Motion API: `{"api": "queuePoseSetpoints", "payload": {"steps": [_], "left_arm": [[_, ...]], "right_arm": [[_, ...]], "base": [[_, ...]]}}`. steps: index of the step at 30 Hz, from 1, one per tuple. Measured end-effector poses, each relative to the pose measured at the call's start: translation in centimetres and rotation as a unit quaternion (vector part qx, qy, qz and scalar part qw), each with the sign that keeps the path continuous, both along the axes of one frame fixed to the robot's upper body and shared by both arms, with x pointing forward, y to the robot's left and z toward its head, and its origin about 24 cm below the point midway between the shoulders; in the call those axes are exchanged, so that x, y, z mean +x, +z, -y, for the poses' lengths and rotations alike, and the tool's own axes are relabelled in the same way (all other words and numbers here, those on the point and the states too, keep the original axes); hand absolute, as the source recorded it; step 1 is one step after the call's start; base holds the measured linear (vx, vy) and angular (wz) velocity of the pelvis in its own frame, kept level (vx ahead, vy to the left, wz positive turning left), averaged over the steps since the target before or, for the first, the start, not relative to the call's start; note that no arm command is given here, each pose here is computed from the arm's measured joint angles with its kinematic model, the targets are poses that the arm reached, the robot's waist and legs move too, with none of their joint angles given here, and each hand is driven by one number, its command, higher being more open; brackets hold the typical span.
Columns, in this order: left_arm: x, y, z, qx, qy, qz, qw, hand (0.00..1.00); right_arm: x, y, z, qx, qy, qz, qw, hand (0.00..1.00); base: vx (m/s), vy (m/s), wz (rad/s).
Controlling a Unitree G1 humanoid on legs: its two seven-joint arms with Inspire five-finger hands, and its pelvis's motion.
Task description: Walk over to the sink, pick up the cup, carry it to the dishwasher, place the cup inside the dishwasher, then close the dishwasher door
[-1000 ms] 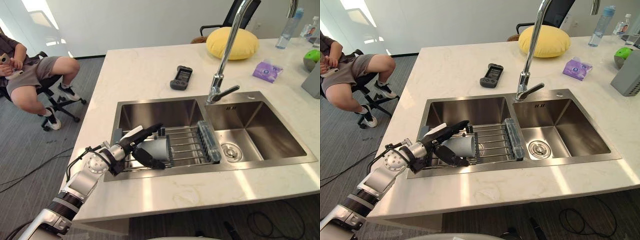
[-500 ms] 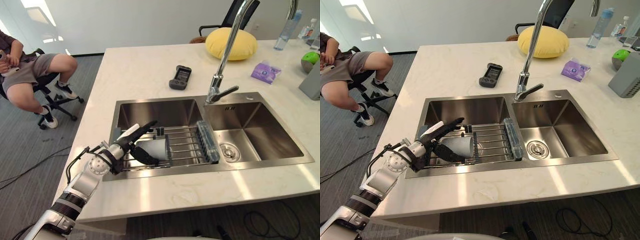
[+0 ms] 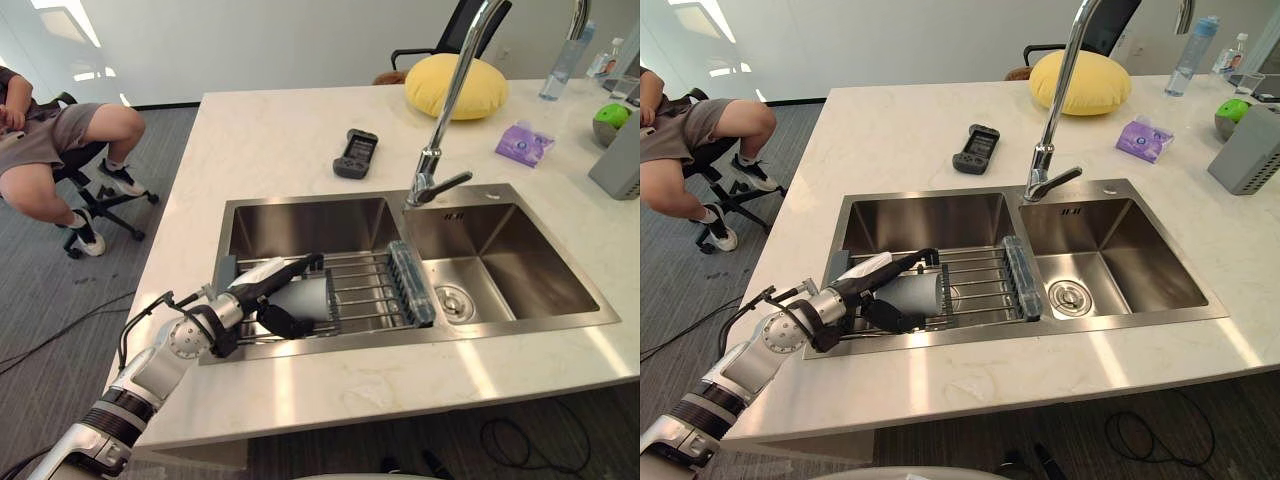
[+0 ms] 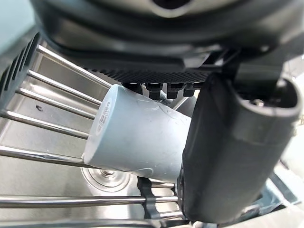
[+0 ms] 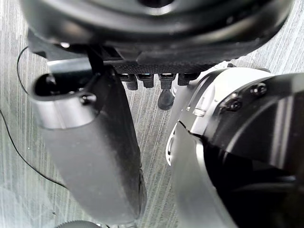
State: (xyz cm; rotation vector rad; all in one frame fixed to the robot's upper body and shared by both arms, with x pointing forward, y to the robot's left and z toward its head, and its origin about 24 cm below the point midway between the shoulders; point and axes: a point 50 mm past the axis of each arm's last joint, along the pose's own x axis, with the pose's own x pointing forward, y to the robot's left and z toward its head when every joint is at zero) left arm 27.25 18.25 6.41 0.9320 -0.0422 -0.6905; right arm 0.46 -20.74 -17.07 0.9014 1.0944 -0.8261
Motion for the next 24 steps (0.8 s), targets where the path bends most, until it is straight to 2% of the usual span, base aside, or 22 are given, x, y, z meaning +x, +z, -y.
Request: {"api": "queuePoseSetpoints", "payload": {"steps": [6, 24], "left_arm": [[-0.2, 0.2, -0.1, 0.029, -0.028, -0.006, 0.999, 1.00], [1.2, 1.2, 0.8, 0.110, -0.085, -0.033, 0.990, 1.00]], "right_arm": [[0.0, 0.0, 0.2, -0.004, 0.003, -0.004, 1.000, 1.00], [0.0, 0.1, 0.6, -0.010, 0.016, -0.016, 1.000, 1.00]], "base": [[0.00, 0.000, 0.00], [-0.01, -0.004, -0.03]]}}
